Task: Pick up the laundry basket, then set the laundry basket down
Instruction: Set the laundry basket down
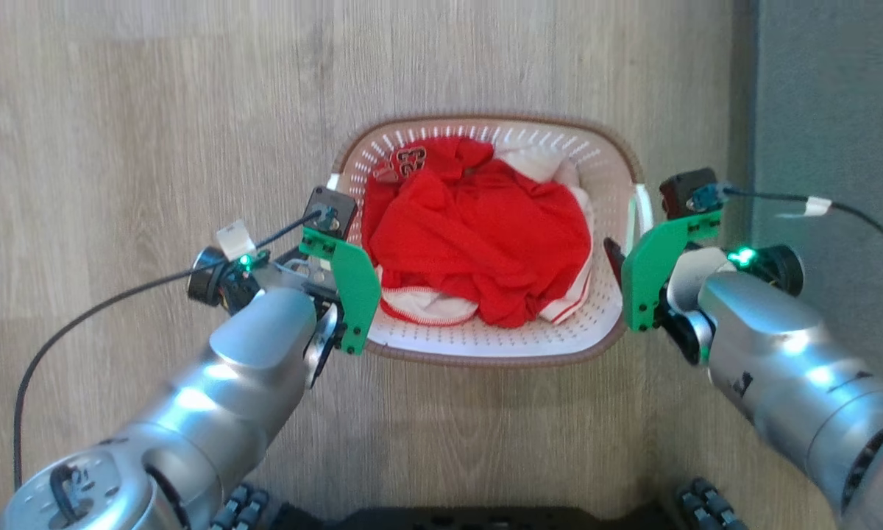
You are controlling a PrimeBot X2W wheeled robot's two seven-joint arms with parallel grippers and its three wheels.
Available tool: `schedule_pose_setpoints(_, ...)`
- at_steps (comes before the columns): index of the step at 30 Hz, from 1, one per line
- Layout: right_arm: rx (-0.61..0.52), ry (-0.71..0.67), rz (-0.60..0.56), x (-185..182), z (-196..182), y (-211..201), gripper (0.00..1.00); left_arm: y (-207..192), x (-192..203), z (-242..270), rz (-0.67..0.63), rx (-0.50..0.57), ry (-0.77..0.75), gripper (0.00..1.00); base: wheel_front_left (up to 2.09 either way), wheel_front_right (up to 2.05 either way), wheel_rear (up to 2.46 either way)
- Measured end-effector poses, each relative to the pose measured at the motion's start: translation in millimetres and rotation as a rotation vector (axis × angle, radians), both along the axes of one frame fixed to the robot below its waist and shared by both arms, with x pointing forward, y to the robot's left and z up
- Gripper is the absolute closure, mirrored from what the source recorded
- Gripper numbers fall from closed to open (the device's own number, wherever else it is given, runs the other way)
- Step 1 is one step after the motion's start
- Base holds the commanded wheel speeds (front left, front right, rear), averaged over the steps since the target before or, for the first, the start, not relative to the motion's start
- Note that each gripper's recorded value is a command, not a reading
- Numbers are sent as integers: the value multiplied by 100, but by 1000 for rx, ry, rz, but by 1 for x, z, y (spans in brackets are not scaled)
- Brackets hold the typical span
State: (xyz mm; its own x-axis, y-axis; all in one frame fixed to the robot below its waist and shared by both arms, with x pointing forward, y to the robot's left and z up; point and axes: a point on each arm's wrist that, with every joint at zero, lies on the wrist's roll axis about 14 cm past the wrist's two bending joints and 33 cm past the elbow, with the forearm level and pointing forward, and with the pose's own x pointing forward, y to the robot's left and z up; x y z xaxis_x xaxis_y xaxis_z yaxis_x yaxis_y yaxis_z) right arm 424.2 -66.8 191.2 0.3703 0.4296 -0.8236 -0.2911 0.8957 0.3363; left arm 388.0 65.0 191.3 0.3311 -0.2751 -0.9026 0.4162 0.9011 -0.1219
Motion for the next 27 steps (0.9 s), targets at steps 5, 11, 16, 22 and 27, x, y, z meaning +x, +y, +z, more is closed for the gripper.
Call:
schedule_pose_setpoints(5, -3, -29, -15, -6, 22, -2, 0, -1, -5, 19, 0, -6, -40, 0, 0, 0, 0)
schedule_pose_setpoints(11, 2, -61, -38, -24, 49, -5, 0, 3, -16, 45, 10, -10, -116, 0, 0, 0, 0)
schedule_pose_setpoints(16, 62, -161, -102, -24, 81, 1, 0, 2, -12, 76, 42, -45, -238, 0, 0, 0, 0)
schedule_pose_setpoints(22, 159, -346, -143, -5, 137, 15, 0, 4, -2, 116, 86, -90, -404, 0, 0, 0, 0)
schedule_pose_setpoints(27, 240, -496, -217, 27, 191, 11, 0, 6, 10, 143, 126, -97, -506, 0, 0, 0, 0)
